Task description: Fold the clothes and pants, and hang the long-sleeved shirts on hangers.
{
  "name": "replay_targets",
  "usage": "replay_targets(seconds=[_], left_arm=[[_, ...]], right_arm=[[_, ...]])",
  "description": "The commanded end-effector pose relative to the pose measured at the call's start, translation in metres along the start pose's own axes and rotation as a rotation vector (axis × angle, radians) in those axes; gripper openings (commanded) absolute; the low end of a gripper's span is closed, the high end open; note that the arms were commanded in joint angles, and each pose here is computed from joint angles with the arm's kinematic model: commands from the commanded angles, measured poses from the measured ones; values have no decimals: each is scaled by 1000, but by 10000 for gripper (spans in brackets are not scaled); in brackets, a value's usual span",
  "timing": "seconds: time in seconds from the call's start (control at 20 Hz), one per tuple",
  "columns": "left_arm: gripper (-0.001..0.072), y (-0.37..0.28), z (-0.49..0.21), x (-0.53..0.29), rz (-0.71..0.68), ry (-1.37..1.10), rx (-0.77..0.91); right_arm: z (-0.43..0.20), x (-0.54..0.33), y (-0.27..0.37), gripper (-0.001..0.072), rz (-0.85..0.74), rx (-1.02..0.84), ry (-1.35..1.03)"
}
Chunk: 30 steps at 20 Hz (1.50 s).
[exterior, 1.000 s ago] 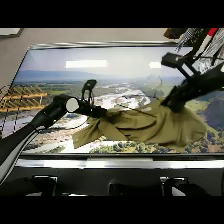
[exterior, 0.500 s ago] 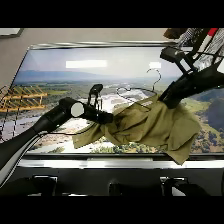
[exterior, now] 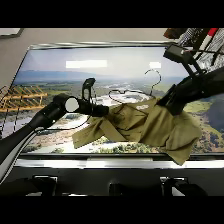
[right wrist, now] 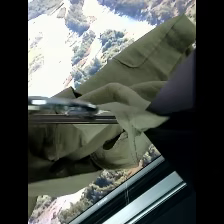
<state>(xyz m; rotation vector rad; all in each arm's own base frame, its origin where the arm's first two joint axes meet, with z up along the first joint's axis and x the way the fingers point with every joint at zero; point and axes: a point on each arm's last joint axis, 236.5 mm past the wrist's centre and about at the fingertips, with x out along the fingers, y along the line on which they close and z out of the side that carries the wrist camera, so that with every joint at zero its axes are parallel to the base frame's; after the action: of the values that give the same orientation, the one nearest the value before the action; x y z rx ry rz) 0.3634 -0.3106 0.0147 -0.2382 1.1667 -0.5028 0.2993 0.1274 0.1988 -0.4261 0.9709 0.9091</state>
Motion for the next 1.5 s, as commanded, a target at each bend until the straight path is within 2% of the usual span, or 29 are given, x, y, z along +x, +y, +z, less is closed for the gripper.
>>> replay_targets(seconds=[0.0,0.4,0.8,1.15,1.45], left_arm=[[17,1,15,0,-8,-57,-8],[17,6,65,-28,-23,-178,-32],[17,0,72,-37,-34,-198,-26],[17,-29,107,-71,-84,-296,9],[17,-62,114,-97,-126,-307,66]], right_arm=[[0,-6,20,23,56,-9,-9],[0,-6,20,23,61,-2,-6],[-12,14,-2,23,49,36,71],[-11,42,-20,23,83,73,93],[1,66,-46,23,53,125,54]])
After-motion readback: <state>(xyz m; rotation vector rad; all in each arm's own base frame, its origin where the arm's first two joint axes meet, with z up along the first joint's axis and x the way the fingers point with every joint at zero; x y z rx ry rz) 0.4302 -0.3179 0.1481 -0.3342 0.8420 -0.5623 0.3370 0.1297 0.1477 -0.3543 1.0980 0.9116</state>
